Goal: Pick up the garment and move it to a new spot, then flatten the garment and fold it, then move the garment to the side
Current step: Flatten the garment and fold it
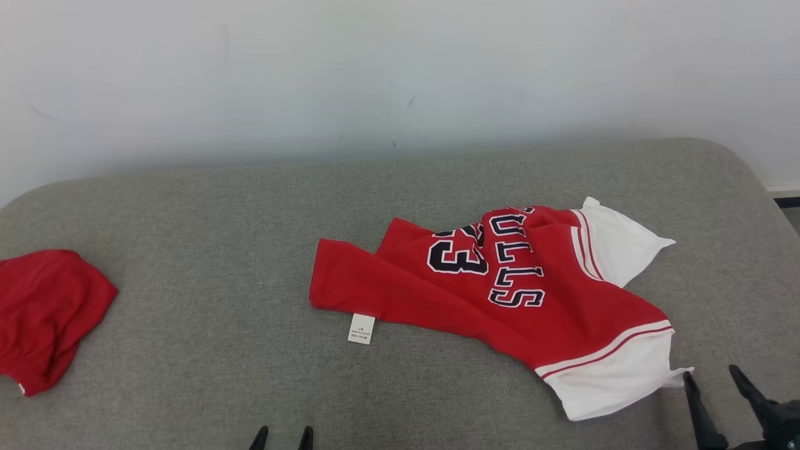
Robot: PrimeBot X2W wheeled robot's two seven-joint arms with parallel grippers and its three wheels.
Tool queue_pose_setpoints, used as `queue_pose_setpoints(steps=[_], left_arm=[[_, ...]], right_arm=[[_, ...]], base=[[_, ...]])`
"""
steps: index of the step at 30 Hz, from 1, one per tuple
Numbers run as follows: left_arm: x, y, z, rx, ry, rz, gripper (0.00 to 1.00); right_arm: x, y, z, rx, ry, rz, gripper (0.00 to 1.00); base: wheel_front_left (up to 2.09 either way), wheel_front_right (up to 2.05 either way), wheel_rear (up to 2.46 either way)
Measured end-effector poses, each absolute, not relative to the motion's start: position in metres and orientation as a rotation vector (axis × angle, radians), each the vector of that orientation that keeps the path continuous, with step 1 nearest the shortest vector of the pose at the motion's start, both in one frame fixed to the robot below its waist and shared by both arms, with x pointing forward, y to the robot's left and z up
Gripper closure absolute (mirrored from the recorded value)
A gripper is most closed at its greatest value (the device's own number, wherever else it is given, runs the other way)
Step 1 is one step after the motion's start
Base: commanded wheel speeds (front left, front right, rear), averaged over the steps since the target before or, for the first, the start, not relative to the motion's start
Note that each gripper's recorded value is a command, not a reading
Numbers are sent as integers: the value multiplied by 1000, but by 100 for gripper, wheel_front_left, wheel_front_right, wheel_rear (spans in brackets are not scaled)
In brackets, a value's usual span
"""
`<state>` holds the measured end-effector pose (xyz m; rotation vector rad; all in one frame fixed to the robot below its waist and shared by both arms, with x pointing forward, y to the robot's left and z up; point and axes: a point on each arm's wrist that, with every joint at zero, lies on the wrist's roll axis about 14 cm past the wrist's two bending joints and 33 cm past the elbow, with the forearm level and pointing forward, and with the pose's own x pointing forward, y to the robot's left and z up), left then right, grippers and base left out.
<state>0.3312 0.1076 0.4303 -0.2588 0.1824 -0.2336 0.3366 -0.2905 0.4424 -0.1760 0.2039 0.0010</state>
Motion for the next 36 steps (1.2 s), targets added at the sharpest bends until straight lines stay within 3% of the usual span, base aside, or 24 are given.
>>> queue_pose_setpoints(steps=[12, 24, 36], left_arm=[[368, 110, 447, -222, 122, -239, 0], [455, 99, 435, -197, 156, -258, 0], [488, 85, 408, -231, 226, -294, 0]], right_arm=[[347, -290, 472, -155, 77, -100, 0], [388, -267, 456, -126, 109, -45, 0], [391, -279, 436, -134, 170, -73, 0]], base=[[0, 0, 0], [0, 0, 0], [0, 0, 0]])
